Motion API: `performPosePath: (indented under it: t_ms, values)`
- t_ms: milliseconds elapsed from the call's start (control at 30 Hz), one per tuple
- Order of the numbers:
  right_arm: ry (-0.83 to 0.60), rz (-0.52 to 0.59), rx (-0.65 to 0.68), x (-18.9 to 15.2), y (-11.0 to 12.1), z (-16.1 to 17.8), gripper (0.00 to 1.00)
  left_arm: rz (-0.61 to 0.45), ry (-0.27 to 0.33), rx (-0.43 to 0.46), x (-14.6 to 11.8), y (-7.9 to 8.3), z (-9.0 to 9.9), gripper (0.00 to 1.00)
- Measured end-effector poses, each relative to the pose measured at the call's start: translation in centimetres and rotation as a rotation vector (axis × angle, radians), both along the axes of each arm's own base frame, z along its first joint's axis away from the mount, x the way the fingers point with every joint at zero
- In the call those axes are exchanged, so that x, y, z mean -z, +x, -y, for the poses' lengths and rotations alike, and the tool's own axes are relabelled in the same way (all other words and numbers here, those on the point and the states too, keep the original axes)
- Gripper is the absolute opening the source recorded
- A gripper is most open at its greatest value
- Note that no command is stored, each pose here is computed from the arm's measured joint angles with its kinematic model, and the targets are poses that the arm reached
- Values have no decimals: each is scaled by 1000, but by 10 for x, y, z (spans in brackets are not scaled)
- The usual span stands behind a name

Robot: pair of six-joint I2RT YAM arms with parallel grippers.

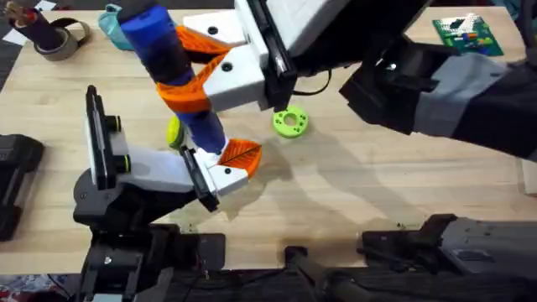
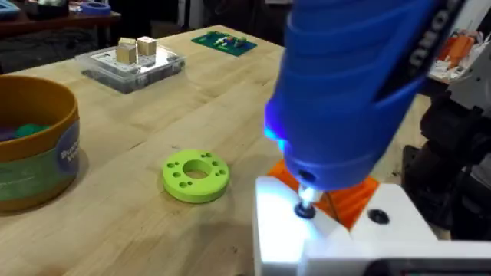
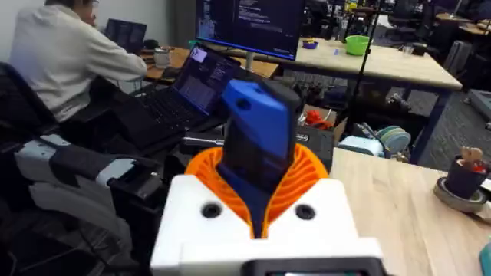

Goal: Pick up the gripper from the table and insert it into the empty holder that is missing its gripper. Then pick up a screw, insert it into the mounting hole, and use the screwdriver to tighten it. Finally, clean up the table by picking up the vegetable and placing it into the bucket.

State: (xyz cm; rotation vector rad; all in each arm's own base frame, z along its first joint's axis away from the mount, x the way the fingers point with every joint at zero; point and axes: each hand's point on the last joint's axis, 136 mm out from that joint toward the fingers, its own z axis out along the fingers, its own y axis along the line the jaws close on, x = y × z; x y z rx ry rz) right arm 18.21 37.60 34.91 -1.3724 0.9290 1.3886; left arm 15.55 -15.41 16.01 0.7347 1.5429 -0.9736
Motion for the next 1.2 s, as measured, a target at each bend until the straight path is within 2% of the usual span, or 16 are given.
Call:
performPosePath:
  t_ms: [500,700,800,1033,1200]
  values:
    - [1,-1,0,0,0,0,46,0,0,0,0,0,0,11]
    - [103,35,10,-26,-2,5,46,2,0,0,0,0,0,11]
    - [107,1,16,-35,1,7,45,2,0,0,0,0,0,11]
    - [21,-96,58,-63,24,7,46,2,0,-1,0,0,0,11]
    - [-113,-139,122,-58,39,9,46,2,0,-1,0,0,0,11]
